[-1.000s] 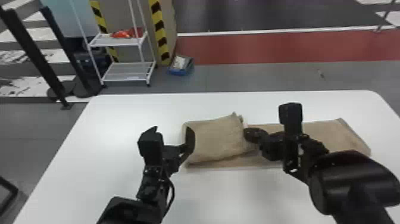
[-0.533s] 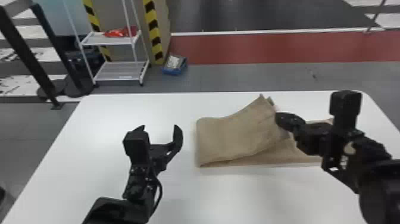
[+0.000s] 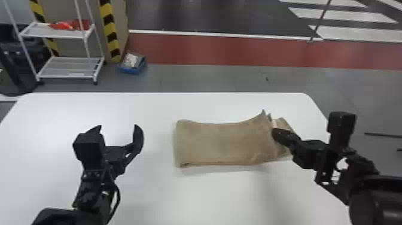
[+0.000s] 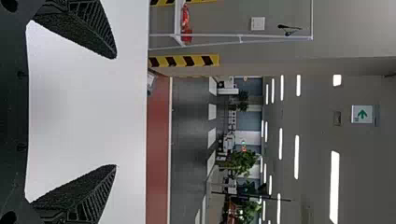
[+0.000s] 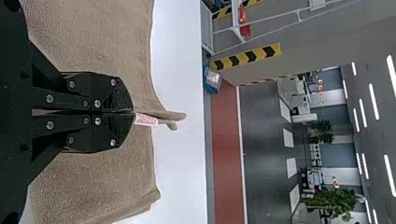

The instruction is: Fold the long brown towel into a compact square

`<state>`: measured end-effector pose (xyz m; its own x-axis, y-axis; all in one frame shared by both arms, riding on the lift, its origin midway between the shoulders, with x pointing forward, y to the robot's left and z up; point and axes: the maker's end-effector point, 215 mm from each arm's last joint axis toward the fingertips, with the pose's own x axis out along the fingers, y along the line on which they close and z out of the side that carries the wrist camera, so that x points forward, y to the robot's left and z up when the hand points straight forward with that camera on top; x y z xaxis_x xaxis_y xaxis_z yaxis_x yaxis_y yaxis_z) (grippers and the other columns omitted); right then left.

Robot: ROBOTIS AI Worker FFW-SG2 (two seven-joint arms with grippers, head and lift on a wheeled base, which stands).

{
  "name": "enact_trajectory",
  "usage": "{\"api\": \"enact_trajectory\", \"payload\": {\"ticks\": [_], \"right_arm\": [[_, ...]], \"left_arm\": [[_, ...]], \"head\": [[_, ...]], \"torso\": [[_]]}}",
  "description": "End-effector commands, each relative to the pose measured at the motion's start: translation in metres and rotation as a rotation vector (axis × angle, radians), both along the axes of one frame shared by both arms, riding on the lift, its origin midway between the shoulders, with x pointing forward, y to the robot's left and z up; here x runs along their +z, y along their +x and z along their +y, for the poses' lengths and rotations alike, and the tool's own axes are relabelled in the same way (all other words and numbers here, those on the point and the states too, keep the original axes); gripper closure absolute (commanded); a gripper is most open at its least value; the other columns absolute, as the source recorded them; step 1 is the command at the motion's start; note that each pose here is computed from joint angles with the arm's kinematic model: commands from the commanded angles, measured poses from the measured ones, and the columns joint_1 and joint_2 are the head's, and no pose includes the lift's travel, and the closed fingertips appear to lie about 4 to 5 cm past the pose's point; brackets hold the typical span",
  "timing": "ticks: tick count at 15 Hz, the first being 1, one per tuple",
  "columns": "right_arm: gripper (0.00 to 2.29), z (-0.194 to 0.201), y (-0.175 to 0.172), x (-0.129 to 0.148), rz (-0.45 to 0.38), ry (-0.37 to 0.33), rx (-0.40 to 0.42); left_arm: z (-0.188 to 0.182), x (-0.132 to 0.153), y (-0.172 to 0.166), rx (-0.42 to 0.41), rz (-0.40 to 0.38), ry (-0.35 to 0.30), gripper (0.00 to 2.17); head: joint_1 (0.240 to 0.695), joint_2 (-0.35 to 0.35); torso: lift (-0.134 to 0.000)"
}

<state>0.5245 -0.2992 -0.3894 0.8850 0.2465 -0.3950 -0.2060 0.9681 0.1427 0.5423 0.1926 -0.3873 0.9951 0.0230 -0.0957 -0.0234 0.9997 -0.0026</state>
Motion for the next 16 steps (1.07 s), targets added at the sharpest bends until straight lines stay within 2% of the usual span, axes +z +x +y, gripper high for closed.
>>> {"api": "enact_trajectory", "payload": {"ticks": [1,4,5,8,10,12,14,16], "right_arm": [[1.12,-0.005,0.001,0.018,-0.028,0.004,-0.007],[1.12,-0.049,0.002,0.047,-0.057,0.008,-0.072],[1.12,-0.064,0.001,0.045,-0.054,0.0,-0.095],[1.12,-0.09,0.012,-0.006,-0.021,-0.019,-0.128],[1.12,-0.08,0.019,-0.018,-0.027,-0.011,-0.104],[1.12,-0.074,0.021,-0.008,-0.048,0.007,-0.09],[1.12,-0.08,0.023,0.022,-0.094,0.011,-0.09],[1.12,-0.105,0.023,0.039,-0.103,0.018,-0.125]], "left_arm": [[-0.002,-0.001,0.002,-0.002,0.003,-0.001,0.03],[0.001,-0.005,-0.001,0.002,0.009,0.002,0.03],[0.002,-0.005,-0.002,0.003,0.009,0.002,0.03],[0.004,-0.011,-0.005,0.003,0.019,0.006,0.03],[0.004,-0.011,-0.005,0.004,0.021,0.006,0.03],[0.005,-0.01,-0.004,0.006,0.018,0.005,0.03],[0.005,-0.009,-0.003,0.006,0.017,0.003,0.03],[0.004,-0.009,-0.004,0.005,0.016,0.003,0.03]], "head": [[0.695,-0.11],[0.695,-0.124],[0.695,-0.136],[0.695,-0.171],[0.695,-0.191],[0.695,-0.186],[0.695,-0.179],[0.695,-0.181]], "torso": [[-0.118],[-0.118],[-0.118],[-0.118],[-0.118],[-0.118],[-0.118],[-0.118]]}}
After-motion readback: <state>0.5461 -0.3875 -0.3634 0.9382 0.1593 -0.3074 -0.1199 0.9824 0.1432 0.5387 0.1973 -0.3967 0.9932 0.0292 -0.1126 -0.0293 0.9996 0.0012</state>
